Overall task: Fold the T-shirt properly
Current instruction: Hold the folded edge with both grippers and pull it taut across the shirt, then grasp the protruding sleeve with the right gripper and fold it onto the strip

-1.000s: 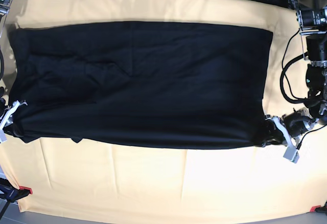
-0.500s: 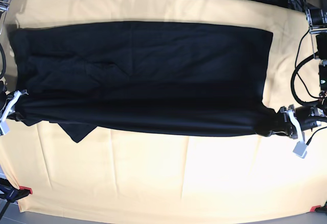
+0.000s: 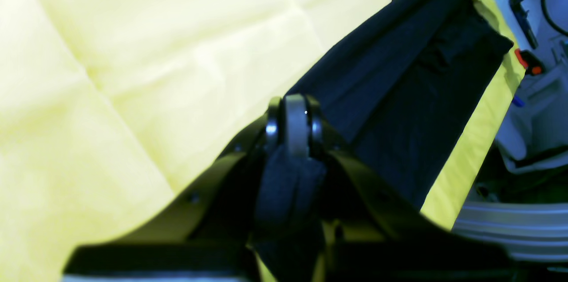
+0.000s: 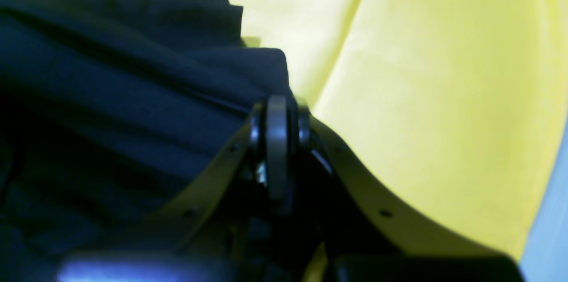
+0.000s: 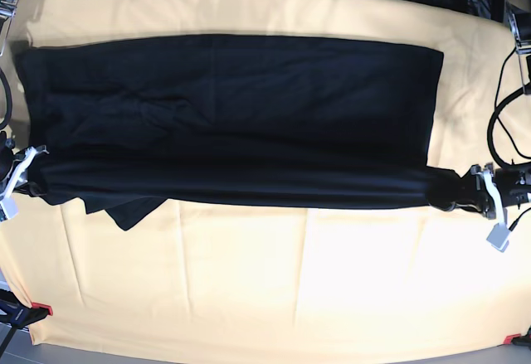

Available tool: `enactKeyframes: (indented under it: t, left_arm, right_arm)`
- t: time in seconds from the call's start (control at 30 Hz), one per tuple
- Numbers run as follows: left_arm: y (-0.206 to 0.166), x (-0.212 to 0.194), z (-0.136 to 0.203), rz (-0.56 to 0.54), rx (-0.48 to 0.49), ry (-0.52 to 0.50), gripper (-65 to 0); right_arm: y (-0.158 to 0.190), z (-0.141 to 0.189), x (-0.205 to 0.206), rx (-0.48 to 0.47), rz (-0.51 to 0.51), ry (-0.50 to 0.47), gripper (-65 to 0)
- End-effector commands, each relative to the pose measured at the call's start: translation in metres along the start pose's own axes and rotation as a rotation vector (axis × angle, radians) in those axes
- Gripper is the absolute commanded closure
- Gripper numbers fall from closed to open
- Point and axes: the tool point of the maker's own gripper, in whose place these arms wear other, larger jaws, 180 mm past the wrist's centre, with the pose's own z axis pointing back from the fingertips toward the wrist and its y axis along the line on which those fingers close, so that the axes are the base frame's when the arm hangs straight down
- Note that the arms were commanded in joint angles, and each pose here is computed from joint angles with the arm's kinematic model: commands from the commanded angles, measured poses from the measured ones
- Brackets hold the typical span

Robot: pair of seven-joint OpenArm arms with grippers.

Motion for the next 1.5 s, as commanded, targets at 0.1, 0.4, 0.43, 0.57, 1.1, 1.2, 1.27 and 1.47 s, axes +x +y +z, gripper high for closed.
enactKeyframes:
  t: [0.1, 0.4, 0.43, 0.57, 1.1, 1.2, 1.27, 1.47]
  left_arm:
    - [0.002, 0.017, 0.015, -0.043, 0.028, -0.024, 0.0]
    - [0.002, 0.017, 0.015, -0.043, 0.028, -0.023, 0.0]
    - [0.002, 0.017, 0.015, -0.043, 0.027, -0.023, 0.0]
    - [0.002, 0.013, 0.015, -0.042, 0.027, -0.004, 0.0]
    - [-0.018, -0.032, -0.003, 0.060, -0.003, 0.117, -5.3]
    - [-0.019, -0.041, -0.005, 0.080, -0.006, 0.132, -34.6]
    - [-0.020, -0.046, -0.007, 0.088, -0.011, 0.138, -42.5]
    - [-0.021, -0.046, -0.008, 0.105, -0.010, 0.137, -42.7]
  right_arm:
    - [-0.018, 0.013, 0.013, -0.050, 0.017, -0.013, 0.0]
    - [-0.023, 0.019, 0.007, -0.054, 0.020, 0.027, 0.0]
    - [-0.022, 0.021, 0.007, -0.048, 0.016, 0.033, 0.0]
    - [-0.018, 0.023, 0.002, -0.014, -0.006, 0.064, 0.0]
    - [-0.011, 0.022, -0.029, -0.001, -0.014, 0.124, -20.2]
    - [-0.016, 0.026, -0.023, -0.010, -0.006, 0.118, -49.5]
    - [-0.019, 0.028, -0.012, -0.012, -0.004, 0.090, -52.7]
    - [-0.010, 0.029, 0.030, 0.052, -0.044, -0.068, -52.7]
